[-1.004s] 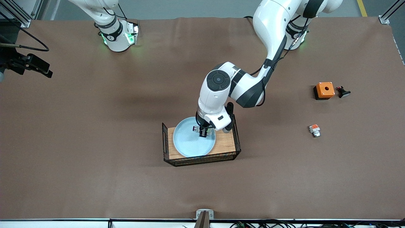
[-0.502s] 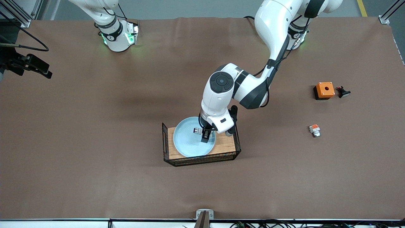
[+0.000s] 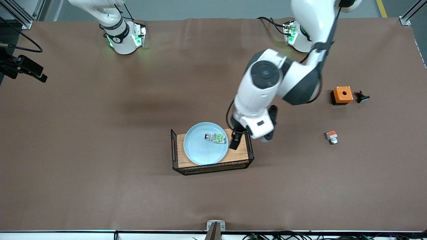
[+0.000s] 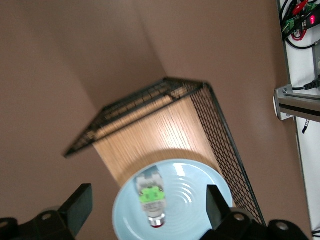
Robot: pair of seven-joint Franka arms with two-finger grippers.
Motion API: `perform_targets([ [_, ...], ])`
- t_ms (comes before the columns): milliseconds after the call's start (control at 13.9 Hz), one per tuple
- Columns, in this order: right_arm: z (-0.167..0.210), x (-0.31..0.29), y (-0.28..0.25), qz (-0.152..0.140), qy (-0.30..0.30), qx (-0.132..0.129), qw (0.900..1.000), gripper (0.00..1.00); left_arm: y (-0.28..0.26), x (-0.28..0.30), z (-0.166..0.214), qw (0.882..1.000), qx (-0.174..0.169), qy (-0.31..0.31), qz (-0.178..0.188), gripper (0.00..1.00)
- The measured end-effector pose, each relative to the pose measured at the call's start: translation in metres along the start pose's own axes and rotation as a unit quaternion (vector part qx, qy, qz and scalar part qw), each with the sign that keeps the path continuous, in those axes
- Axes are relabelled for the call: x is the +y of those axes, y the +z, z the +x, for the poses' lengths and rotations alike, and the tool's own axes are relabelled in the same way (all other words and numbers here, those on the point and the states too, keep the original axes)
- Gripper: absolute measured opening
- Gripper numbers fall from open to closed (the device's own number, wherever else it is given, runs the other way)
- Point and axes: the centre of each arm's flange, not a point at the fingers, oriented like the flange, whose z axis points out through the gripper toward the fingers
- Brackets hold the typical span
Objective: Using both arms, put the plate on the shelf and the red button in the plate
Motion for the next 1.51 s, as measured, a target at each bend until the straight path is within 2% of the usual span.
perform_targets([
  [215,-0.001,0.000,-0.003,0.000,0.000,0.003,1.000,1.00,-0.039,-0.004,0.052,0.996,-0.001,0.087,0.009,1.00],
  [430,-0.001,0.000,-0.004,0.000,0.000,0.003,1.000,1.00,-0.069,-0.016,0.110,0.978,-0.005,0.205,0.036,1.00],
  [574,-0.002,0.000,-0.004,0.000,0.000,0.001,1.000,1.00,-0.088,-0.027,0.151,0.954,-0.015,0.293,0.054,1.00],
  [789,-0.002,0.000,-0.004,0.000,0.000,0.001,1.000,1.00,-0.116,-0.048,0.212,0.902,-0.034,0.426,0.066,1.00],
  [1147,-0.001,0.001,-0.004,0.000,0.000,0.002,1.000,1.00,-0.146,-0.078,0.291,0.841,-0.051,0.534,0.063,1.00],
  [1219,-0.001,0.001,-0.004,0.000,0.001,0.002,1.000,1.00,-0.149,-0.082,0.302,0.834,-0.052,0.546,0.062,1.00],
  [1363,-0.001,0.001,-0.004,0.000,0.001,0.003,1.000,1.00,-0.152,-0.087,0.319,0.831,-0.053,0.550,0.061,1.00],
  [1506,-0.001,0.001,-0.004,0.000,0.001,0.003,1.000,1.00,-0.155,-0.095,0.341,0.840,-0.057,0.537,0.055,1.00],
])
